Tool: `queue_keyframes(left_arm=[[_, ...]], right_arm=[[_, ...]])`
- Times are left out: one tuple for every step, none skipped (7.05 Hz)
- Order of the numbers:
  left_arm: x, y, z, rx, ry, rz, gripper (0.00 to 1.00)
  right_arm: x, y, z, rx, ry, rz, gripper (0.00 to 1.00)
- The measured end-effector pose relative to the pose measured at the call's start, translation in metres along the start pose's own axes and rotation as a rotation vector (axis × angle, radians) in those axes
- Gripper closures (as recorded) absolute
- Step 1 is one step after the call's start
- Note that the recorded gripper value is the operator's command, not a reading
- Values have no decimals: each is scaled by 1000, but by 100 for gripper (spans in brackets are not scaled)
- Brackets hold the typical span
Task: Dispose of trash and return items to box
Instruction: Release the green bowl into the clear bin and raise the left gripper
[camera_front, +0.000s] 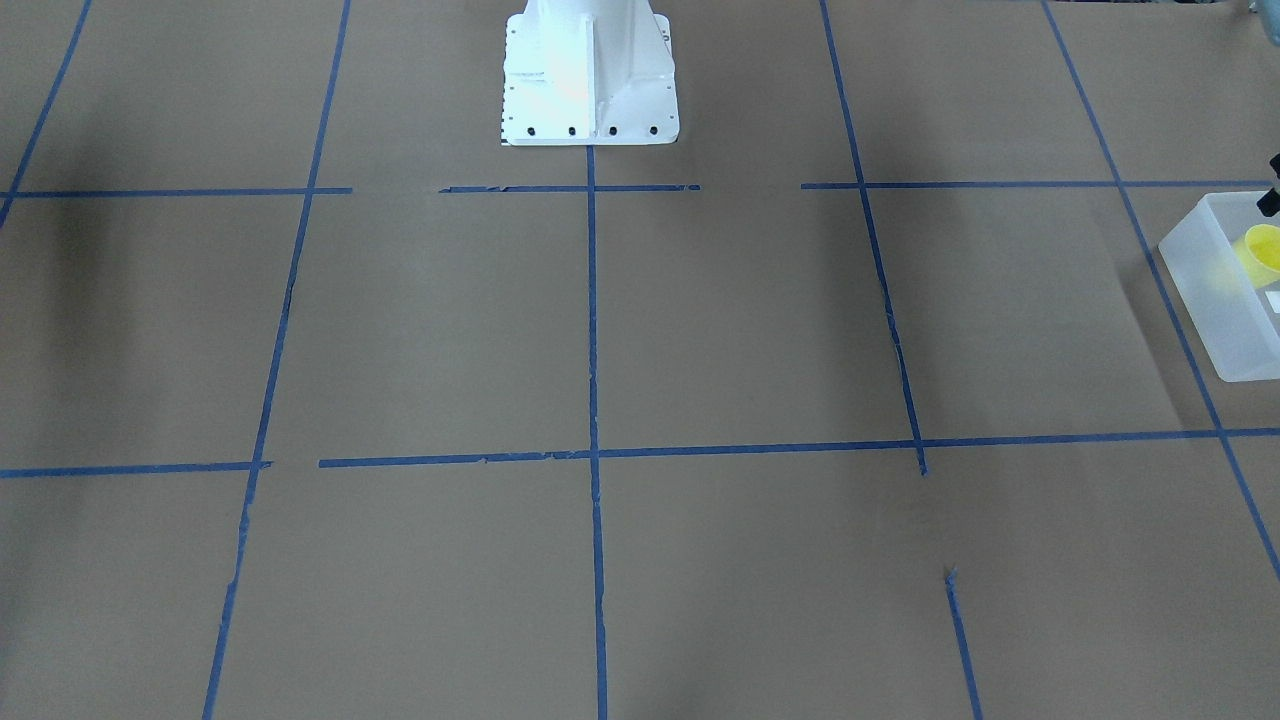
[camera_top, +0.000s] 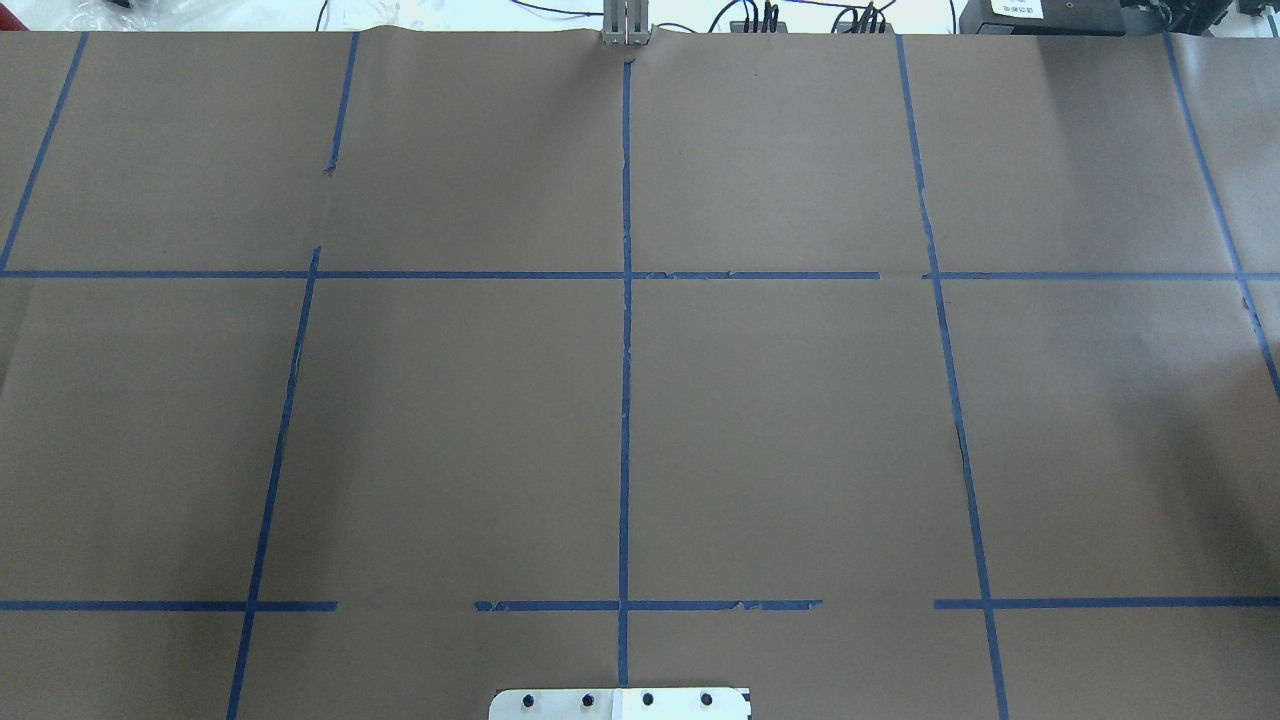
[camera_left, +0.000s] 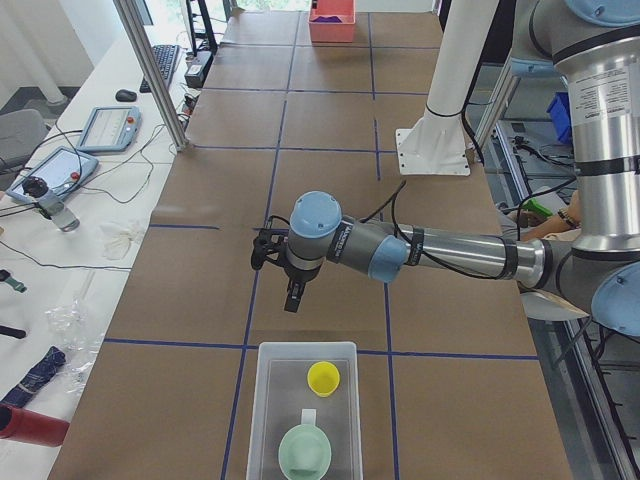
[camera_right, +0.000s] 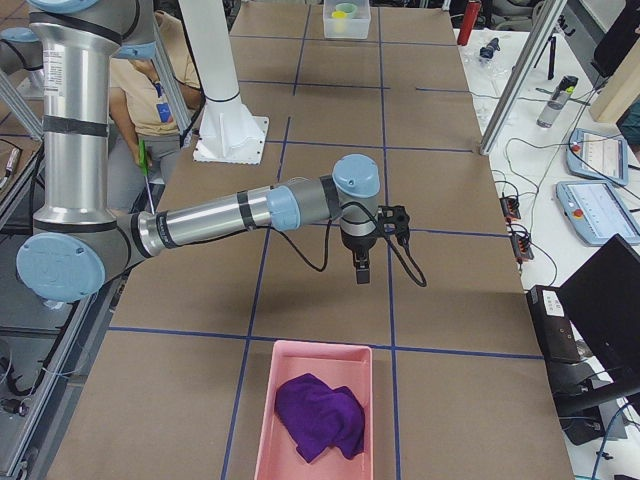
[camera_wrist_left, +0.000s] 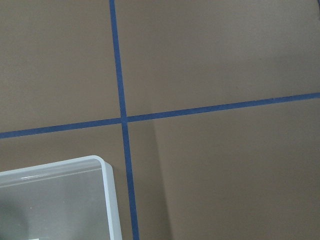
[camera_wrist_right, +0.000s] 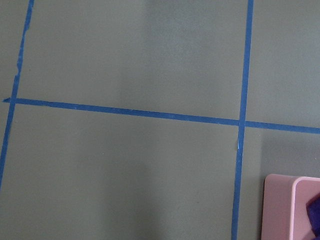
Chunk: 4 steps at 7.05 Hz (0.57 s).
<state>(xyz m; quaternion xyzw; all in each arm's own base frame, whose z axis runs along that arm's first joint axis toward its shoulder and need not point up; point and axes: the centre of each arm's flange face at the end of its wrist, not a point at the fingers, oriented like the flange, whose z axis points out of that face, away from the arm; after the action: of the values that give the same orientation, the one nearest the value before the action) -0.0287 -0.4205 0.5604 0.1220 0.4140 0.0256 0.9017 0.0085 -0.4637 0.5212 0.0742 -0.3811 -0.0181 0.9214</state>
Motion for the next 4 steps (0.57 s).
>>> queue_keyframes(left_arm=[[2, 2, -2, 1, 1, 2, 0], [5, 3, -4, 5, 2, 7, 0], [7, 5, -7, 8, 3, 10, 0], [8, 6, -7, 8, 4, 12, 0]], right_arm=[[0, 1, 0, -2, -4, 1, 0], [0, 2, 1, -4, -6, 2, 0], [1, 2, 1, -6, -5, 4, 0], [1, 3, 2, -7, -4, 5, 0]])
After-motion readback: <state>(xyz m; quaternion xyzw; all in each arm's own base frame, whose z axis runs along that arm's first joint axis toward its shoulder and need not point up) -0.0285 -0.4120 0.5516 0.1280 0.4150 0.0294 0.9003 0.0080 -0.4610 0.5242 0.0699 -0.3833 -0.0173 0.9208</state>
